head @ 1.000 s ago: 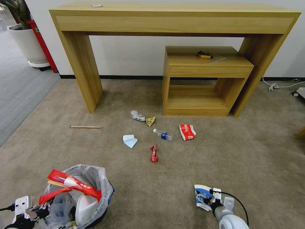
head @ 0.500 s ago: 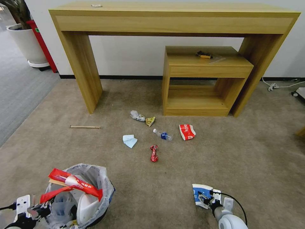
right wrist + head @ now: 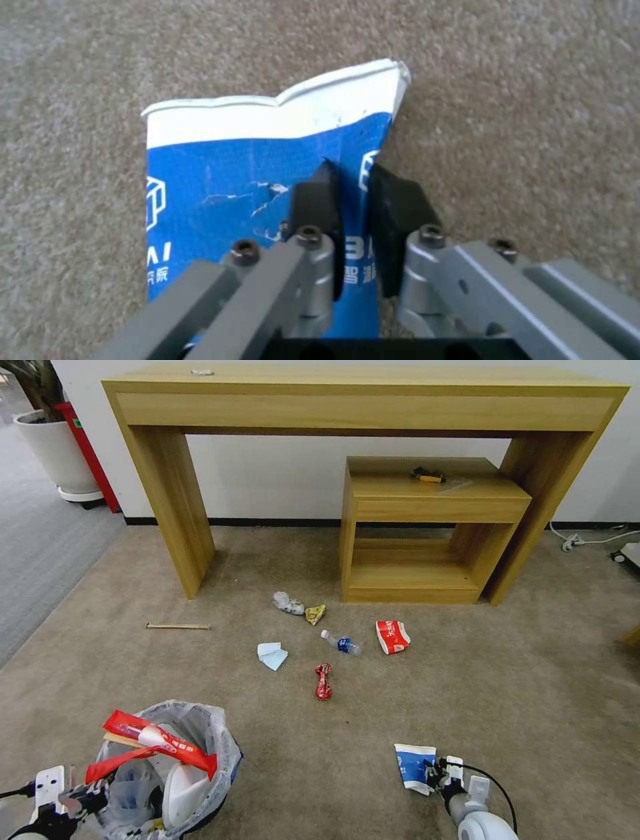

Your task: Pick up the trash bin and place the garbage on the floor into it.

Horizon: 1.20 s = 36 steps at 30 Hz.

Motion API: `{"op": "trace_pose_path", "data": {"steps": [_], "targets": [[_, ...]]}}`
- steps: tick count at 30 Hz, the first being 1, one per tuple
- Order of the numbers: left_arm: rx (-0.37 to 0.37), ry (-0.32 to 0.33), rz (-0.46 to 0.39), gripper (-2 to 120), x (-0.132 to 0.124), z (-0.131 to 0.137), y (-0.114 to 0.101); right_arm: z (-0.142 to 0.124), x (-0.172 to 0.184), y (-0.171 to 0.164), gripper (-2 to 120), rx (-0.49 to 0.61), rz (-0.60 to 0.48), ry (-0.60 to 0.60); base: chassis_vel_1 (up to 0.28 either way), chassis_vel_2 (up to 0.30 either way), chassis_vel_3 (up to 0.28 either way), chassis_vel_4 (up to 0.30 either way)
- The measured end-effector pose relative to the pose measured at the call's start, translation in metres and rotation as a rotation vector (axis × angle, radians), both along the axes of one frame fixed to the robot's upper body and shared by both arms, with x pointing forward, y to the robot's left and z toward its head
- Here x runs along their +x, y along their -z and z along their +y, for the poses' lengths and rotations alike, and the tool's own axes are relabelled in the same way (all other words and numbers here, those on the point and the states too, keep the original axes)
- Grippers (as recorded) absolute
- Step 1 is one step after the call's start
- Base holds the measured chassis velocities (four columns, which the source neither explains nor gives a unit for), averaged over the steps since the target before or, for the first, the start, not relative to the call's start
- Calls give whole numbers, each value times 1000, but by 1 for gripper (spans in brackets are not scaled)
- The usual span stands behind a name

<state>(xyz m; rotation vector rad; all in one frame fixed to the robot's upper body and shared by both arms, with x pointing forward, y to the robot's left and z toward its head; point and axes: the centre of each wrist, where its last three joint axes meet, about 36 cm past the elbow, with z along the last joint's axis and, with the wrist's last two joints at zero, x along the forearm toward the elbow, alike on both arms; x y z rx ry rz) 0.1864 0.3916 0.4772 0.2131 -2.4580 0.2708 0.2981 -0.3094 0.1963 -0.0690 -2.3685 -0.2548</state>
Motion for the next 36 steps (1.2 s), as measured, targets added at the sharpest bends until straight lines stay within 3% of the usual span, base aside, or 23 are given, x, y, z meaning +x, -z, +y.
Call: {"op": "trace_pose_path", "data": {"steps": [3,10,18,22,28,29,30,33,36], "targets": [[3,2,-3,0,1,0,-1,-5,-1,2,0,2,-30,-23,0,0,0,0],[5,2,-10,0,2,0,-3,-24,3,0,0,-1,-160,-129,0,0,0,0],[9,1,-25,0,6,-3,-5,-32,22,-35,0,-27,-327,-243,0,0,0,0],[13,0,-33,0,11,-3,-5,-29,41,-72,0,-40,-432,-330,0,0,0,0],[12,-8,-25,0,15,-1,1,-11,88,-157,0,-8,-588,-538,0,0,0,0],[11,-9,-25,0,16,0,2,0,105,-186,0,12,-635,-616,0,0,0,0],[11,-9,-25,0,16,0,2,0,105,-186,0,12,-635,-616,0,0,0,0],[17,-17,-27,0,18,1,3,37,140,-236,0,96,-708,-795,0,0,0,0],[20,-18,-30,0,21,1,3,55,155,-254,0,125,-728,-899,0,0,0,0]]}}
